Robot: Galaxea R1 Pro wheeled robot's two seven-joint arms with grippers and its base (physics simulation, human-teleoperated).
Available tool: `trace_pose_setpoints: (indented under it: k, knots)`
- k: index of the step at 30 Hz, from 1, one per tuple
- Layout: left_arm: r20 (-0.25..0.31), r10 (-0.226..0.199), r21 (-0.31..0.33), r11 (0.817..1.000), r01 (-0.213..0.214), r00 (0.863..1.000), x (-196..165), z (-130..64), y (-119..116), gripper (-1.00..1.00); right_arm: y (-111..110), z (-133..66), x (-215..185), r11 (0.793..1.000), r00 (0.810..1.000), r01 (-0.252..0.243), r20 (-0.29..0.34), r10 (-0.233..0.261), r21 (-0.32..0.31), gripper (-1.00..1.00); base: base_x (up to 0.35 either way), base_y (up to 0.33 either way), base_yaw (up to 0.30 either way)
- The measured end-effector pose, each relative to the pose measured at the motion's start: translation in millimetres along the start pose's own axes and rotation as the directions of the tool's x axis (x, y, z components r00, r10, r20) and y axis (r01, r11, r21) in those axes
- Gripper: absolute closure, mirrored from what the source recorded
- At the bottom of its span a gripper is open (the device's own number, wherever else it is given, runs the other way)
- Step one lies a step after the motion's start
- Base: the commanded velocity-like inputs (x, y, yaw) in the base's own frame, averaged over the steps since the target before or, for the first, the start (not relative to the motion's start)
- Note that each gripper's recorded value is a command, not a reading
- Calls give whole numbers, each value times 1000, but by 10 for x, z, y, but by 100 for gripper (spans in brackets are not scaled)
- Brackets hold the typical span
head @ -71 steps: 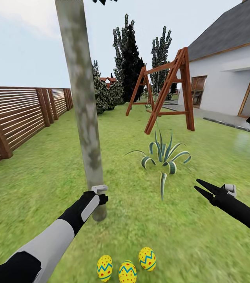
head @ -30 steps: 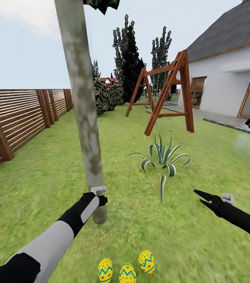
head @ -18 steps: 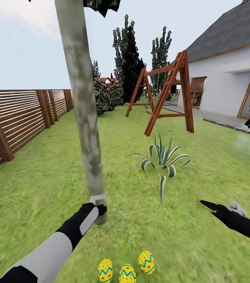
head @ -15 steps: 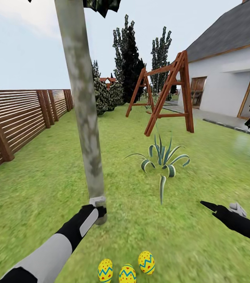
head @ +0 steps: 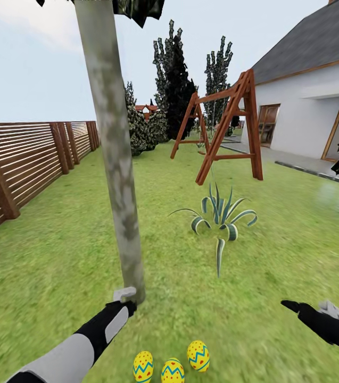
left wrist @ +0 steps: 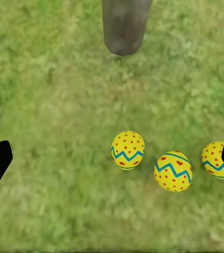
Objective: Take the three Easter eggs out of the wicker basket on the lawn in the garden, then place them on the lawn next to a single tree (choose any tree) so that all three eggs are next to the same tree and none are left in the basket.
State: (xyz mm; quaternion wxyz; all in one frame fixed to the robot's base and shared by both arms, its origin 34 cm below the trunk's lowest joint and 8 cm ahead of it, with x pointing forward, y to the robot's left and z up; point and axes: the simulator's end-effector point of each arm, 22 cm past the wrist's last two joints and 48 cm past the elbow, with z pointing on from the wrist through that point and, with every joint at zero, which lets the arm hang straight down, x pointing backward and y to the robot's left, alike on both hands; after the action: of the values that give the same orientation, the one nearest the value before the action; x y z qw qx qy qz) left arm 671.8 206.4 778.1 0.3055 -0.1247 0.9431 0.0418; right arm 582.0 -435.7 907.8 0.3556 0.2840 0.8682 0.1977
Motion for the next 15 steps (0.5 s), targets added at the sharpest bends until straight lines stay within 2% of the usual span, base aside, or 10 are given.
trace_pose_setpoints:
  k: [1, 4, 10, 13, 14, 15]
  knots:
    - [-13, -2, -7, 1000, 2, 1000, 143, 14, 42, -100, -158, 32, 86, 999, 1000, -8, -10, 9, 47, -100, 0, 0, 0]
    - [-42, -10, -25, 1000, 9, 999, 568, 30, 161, -100, -482, 99, 383, 991, 998, -34, -51, 41, 126, -100, 0, 0, 0]
    - [-63, -23, -46, 999, 20, 998, 1047, -11, 322, -100, -806, 77, 746, 981, 996, -46, -64, 59, 188, -100, 0, 0, 0]
    - [-80, -27, -63, 998, 22, 996, 1360, -47, 433, -100, -1002, 74, 1023, 972, 992, -51, -101, 76, 227, -100, 0, 0, 0]
    - [-93, -22, -79, 997, 14, 995, 1557, -61, 518, -100, -1167, 86, 1230, 963, 988, -41, -134, 80, 266, -100, 0, 0, 0]
    - [-96, -18, -84, 996, 10, 995, 1612, -72, 548, -100, -1200, 88, 1282, 961, 987, -43, -140, 84, 272, -100, 0, 0, 0]
